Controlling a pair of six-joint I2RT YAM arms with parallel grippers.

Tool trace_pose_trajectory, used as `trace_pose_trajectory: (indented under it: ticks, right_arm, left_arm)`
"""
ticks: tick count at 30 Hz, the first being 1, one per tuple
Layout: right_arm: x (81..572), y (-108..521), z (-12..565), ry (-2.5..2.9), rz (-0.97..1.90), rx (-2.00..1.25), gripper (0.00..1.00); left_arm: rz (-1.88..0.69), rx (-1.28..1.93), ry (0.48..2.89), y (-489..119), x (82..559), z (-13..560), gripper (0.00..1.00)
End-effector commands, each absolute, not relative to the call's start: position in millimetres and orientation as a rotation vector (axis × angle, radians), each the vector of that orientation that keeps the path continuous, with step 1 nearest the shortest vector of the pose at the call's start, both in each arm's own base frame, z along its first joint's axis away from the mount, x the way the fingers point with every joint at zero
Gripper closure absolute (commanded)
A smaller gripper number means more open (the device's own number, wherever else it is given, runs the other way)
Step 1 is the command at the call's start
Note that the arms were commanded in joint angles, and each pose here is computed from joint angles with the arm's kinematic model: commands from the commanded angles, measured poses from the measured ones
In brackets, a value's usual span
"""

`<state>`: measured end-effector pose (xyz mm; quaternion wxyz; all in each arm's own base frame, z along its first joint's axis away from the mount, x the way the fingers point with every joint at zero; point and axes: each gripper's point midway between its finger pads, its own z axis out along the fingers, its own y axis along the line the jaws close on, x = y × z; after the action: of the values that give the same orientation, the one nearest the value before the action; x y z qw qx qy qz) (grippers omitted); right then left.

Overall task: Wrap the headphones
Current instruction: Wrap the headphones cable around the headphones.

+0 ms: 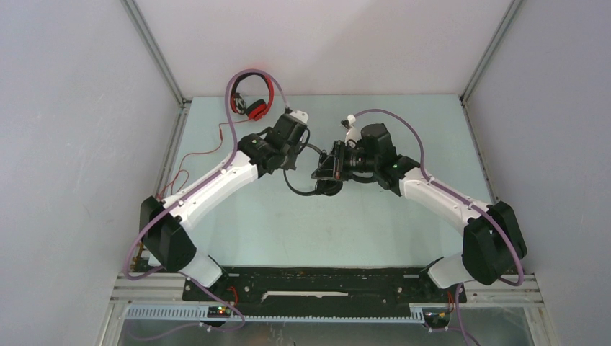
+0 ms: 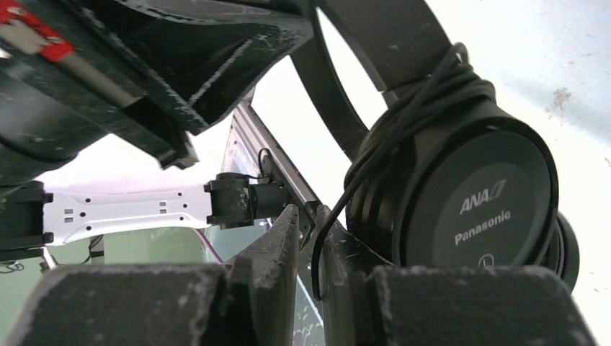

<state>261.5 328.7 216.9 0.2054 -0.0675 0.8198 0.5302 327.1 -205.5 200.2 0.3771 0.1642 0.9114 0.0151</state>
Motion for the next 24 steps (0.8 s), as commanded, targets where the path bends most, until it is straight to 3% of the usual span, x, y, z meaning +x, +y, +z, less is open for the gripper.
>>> trace_pose_trajectory:
  ticks: [1,24]
  right_arm:
    - [263.6,325.6,237.9,2.211,1.418,-0.259,0.81]
    - [250.5,299.8,264.8,2.121,1.284,-0.333,0.76]
  left_arm:
    - [-0.118,0.249,2.162,-216.2,339.9,270.5,1.0]
    - [-0.125,0.194,2.137,-210.7,338.4,292.0,1.0]
